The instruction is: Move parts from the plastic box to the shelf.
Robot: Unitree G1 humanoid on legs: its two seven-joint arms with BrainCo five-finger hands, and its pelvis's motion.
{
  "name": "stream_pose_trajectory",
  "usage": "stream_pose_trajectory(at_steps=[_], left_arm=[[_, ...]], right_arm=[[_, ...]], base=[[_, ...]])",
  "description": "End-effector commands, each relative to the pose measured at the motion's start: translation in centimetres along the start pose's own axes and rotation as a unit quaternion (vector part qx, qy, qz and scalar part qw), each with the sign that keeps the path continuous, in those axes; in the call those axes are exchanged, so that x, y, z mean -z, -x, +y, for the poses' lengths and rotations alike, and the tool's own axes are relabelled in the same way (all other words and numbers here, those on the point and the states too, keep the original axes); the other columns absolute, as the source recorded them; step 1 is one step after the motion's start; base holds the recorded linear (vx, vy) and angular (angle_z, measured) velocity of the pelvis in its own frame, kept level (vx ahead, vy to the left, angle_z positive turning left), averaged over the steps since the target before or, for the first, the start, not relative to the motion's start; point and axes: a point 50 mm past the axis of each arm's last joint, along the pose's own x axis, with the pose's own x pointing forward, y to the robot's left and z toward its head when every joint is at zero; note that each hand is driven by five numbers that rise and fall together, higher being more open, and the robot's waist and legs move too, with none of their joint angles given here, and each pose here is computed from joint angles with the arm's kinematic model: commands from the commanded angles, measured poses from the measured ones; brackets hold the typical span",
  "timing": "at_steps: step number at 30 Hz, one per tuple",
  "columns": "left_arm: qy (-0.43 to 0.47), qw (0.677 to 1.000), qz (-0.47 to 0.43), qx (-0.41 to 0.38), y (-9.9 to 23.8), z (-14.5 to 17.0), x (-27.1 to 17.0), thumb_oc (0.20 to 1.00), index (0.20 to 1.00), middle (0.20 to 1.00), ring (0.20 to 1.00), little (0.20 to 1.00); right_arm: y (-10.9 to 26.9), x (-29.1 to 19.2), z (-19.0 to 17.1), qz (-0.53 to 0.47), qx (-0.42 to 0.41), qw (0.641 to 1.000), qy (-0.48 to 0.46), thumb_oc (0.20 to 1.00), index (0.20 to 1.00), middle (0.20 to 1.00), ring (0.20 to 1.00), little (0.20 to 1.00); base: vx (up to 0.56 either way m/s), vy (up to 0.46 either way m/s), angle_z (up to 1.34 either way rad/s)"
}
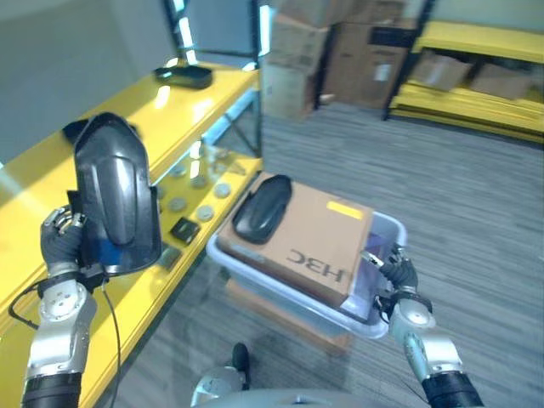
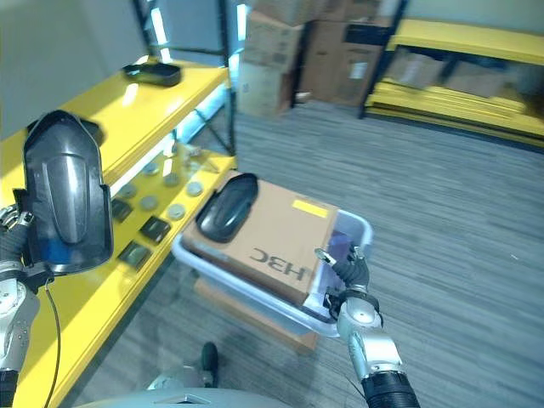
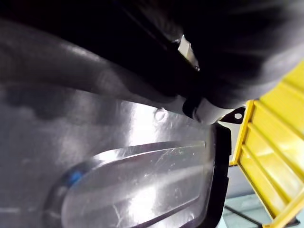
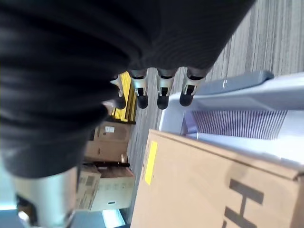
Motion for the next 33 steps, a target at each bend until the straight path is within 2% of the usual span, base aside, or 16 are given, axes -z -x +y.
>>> stream_pose_trajectory(at_steps=[1,6,14,22,24,25,27,28,29,30,31,33], left_arm=[[0.035,0.991,-0.128,0.009,0.3,1.7,-4.5,0.2,0.2,0.2,0.2,0.2],[0.045,0.99,-0.131,0.021,1.5,1.8,-4.5,0.2,0.2,0.2,0.2,0.2],[0.074,0.987,-0.141,0.01,1.6,0.7,-5.0,0.2,0.2,0.2,0.2,0.2],[0.071,0.987,-0.144,0.025,1.4,0.7,-5.4,0.2,0.2,0.2,0.2,0.2],[0.069,0.985,-0.156,0.035,0.9,0.6,-6.0,0.2,0.2,0.2,0.2,0.2],[0.069,0.983,-0.162,0.044,0.6,0.6,-6.5,0.2,0.2,0.2,0.2,0.2],[0.07,0.982,-0.165,0.052,0.4,0.4,-6.6,0.2,0.2,0.2,0.2,0.2],[0.07,0.982,-0.165,0.058,0.3,0.2,-6.7,0.2,0.2,0.2,0.2,0.2],[0.071,0.982,-0.165,0.065,-0.1,-0.2,-6.7,0.2,0.2,0.2,0.2,0.2],[0.072,0.982,-0.164,0.065,-0.1,-0.3,-6.7,0.2,0.2,0.2,0.2,0.2],[0.066,0.981,-0.165,0.076,-0.3,-0.9,-6.7,0.2,0.2,0.2,0.2,0.2],[0.068,0.981,-0.164,0.081,-0.3,-1.2,-6.8,0.2,0.2,0.2,0.2,0.2]], right_arm=[[-0.7,-3.9,2.5,-0.077,-0.031,0.996,-0.036,1.0,1.0,1.0,1.0,1.0],[-0.5,-3.1,3.5,-0.06,-0.056,0.996,-0.029,1.0,1.0,1.0,1.0,1.0],[0.9,-0.4,1.8,-0.023,-0.094,0.995,0.0,1.0,1.0,1.0,1.0,1.0],[0.8,0.9,3.3,0.017,-0.072,0.996,-0.042,1.0,1.0,1.0,1.0,1.0],[0.8,2.9,3.2,0.078,-0.026,0.996,-0.019,1.0,1.0,1.0,1.0,1.0],[0.8,4.9,2.2,0.126,0.005,0.991,0.046,1.0,1.0,1.0,1.0,1.0],[1.1,7.0,0.8,0.171,0.031,0.98,0.101,1.0,1.0,1.0,1.0,1.0],[2.0,9.8,-0.8,0.244,0.038,0.958,0.146,1.0,1.0,1.0,1.0,1.0],[3.6,13.4,-3.3,0.294,0.039,0.943,0.15,1.0,1.0,1.0,1.0,1.0],[3.6,13.5,-3.4,0.296,0.038,0.943,0.149,1.0,1.0,1.0,1.0,1.0],[5.8,16.5,-5.0,0.376,0.018,0.913,0.159,1.0,1.0,1.0,1.0,1.0],[6.5,17.5,-5.2,0.392,0.006,0.904,0.173,1.0,1.0,1.0,1.0,1.0]], base=[[-0.08,-0.072,0.93],[-0.03,-0.047,0.83],[-0.02,0.074,1.31],[0.19,0.162,-0.07],[0.28,0.273,0.15],[0.18,0.189,0.07],[0.2,0.245,0.14],[0.27,0.356,0.26],[0.21,0.293,0.31],[0.24,0.284,0.69],[0.19,0.165,0.86],[0.14,0.091,0.59]])
